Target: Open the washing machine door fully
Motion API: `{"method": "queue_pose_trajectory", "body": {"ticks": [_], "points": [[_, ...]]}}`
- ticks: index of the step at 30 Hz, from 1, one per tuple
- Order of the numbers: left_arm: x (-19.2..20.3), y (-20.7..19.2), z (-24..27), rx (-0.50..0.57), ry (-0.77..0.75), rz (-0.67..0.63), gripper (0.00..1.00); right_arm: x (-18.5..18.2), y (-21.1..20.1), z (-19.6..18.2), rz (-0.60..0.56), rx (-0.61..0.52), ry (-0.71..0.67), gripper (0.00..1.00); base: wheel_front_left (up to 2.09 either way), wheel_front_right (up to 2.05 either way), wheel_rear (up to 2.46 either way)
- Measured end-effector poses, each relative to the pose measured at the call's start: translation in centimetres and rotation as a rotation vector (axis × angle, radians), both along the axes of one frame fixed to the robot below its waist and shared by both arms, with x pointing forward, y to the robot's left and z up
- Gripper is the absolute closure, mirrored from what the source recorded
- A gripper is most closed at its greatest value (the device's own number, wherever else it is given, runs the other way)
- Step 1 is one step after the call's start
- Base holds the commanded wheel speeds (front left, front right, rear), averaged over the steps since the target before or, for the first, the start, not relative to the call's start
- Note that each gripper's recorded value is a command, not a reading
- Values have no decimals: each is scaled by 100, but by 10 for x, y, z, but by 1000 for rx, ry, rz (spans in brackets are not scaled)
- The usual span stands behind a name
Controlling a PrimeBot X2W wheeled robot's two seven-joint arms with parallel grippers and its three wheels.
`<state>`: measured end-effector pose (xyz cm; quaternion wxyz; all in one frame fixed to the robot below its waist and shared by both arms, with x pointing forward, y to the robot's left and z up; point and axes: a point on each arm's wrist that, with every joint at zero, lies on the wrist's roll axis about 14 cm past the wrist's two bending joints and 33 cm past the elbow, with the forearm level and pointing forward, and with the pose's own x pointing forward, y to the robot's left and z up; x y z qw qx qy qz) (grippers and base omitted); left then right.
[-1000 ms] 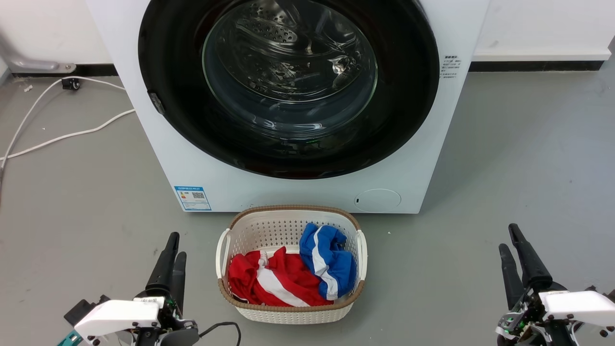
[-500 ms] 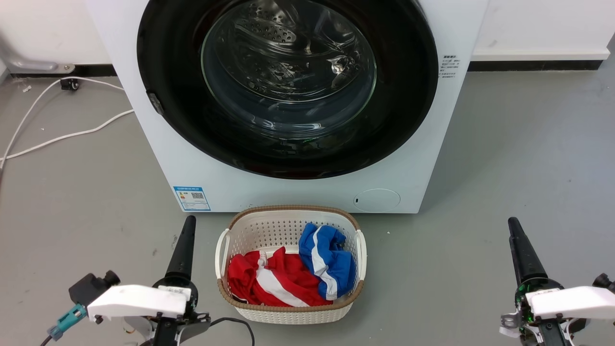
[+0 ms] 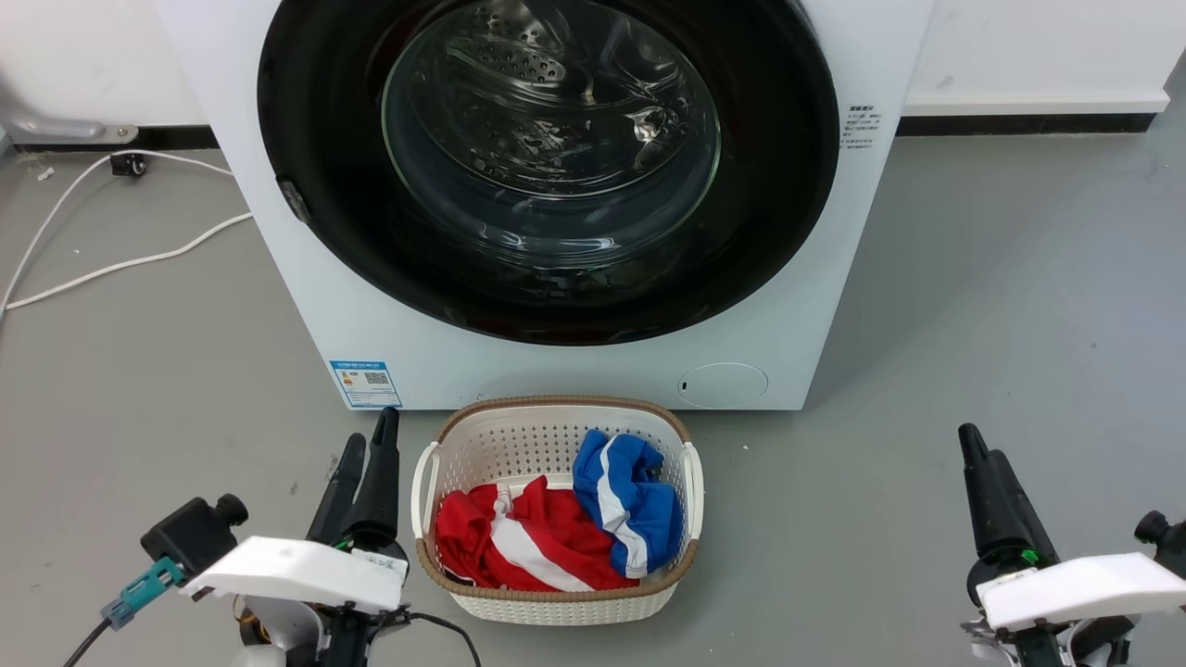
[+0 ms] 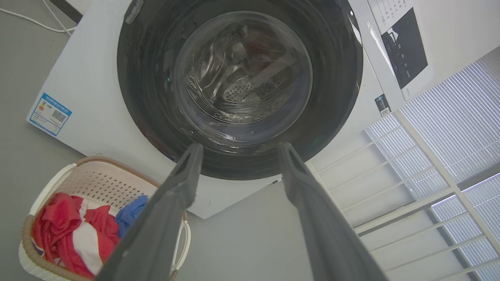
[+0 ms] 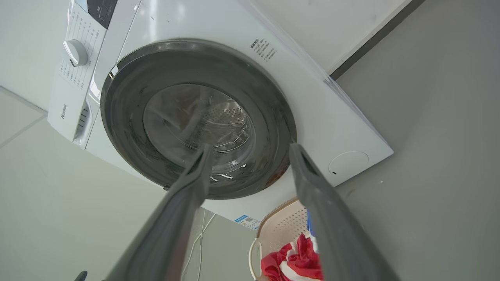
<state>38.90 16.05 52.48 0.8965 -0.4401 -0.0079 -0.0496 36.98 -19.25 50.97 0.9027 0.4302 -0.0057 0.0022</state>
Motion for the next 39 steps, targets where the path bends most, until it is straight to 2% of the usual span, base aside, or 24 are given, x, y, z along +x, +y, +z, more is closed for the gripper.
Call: {"method": "queue_pose_trajectory", "body": {"ticks": [10, 20, 39], "points": [[2, -4, 3, 238, -32, -12, 0, -2, 6, 4, 28, -177, -9, 0, 0, 0, 0], [4, -11, 0, 417, -43, -32, 0, -5, 9, 7, 41, -320, -20, 0, 0, 0, 0], [5, -16, 0, 622, -87, -36, 0, -10, 15, 18, 50, -553, -61, 0, 0, 0, 0]]}}
